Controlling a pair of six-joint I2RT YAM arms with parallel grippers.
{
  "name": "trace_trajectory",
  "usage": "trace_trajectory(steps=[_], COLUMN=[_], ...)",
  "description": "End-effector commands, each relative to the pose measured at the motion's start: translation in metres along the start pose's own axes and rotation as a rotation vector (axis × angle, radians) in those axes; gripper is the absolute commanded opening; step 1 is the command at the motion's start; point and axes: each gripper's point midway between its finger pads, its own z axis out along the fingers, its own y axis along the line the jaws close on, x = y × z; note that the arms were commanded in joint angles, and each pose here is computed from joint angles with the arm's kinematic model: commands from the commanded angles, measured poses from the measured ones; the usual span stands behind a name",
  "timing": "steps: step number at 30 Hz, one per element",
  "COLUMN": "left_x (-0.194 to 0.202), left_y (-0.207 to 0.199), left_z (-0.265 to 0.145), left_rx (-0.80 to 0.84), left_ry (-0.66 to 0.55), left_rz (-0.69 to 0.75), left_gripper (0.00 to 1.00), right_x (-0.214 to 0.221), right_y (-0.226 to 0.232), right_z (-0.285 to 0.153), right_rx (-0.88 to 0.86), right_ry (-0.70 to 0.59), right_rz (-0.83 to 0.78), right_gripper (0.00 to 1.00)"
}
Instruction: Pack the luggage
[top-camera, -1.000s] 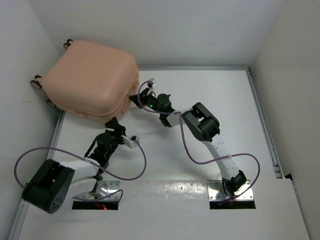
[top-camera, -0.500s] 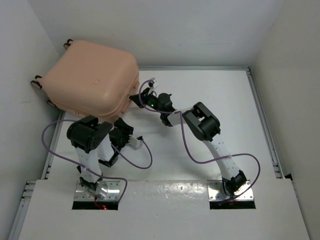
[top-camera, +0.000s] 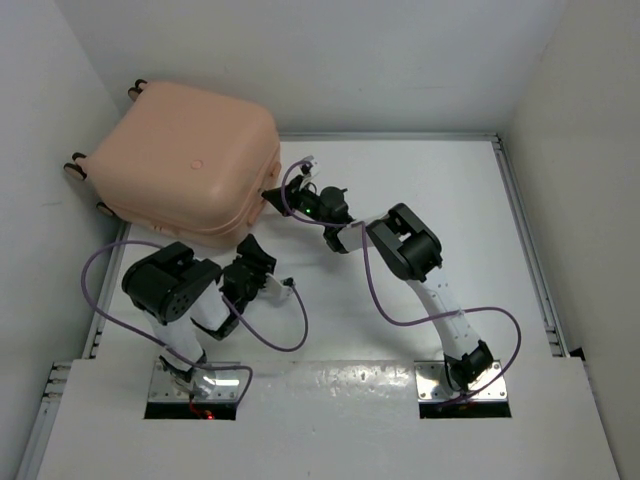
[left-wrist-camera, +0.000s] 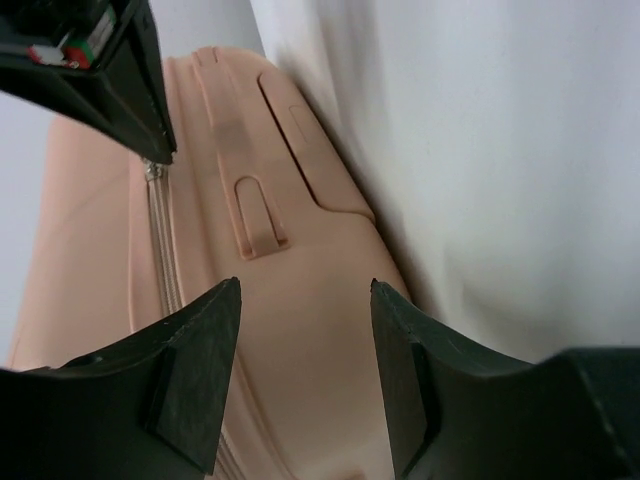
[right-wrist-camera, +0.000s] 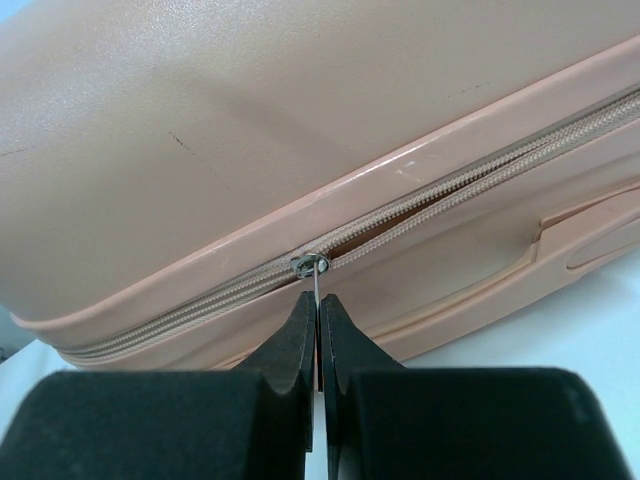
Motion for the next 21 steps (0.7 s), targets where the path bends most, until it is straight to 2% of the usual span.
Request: trace_trajectory(steps=[1,6,13,21], left_x=[0.014,0.019,0.019,0.036], left_y=[0.114,0.11,0.127,0.134], left_z=[-0.018,0.006,0.012,0.031], left_rx=[-0.49,-0.478,-0.527,-0.549], left_ry=[0.056,0.066,0.05,0.097], left_rz=[-0.122,-0.085,-0.075,-0.033], left_gripper=[0.59,0.59,0.59,0.59], right_x=[-0.016,-0.018,-0.019,-0.018], right_y=[-0.029,-0.032,-0.035,-0.035], right_z=[-0.011,-0.013,-0.015,-0.02], right_rx=[0.055,0.056,0.057,0.057], right_ry=[-0.04,-0.041,-0.039,-0.039], right_rz=[-0.017,-0.019,-0.027,-0.021], right_gripper=[0.0,0.0,0.0,0.0])
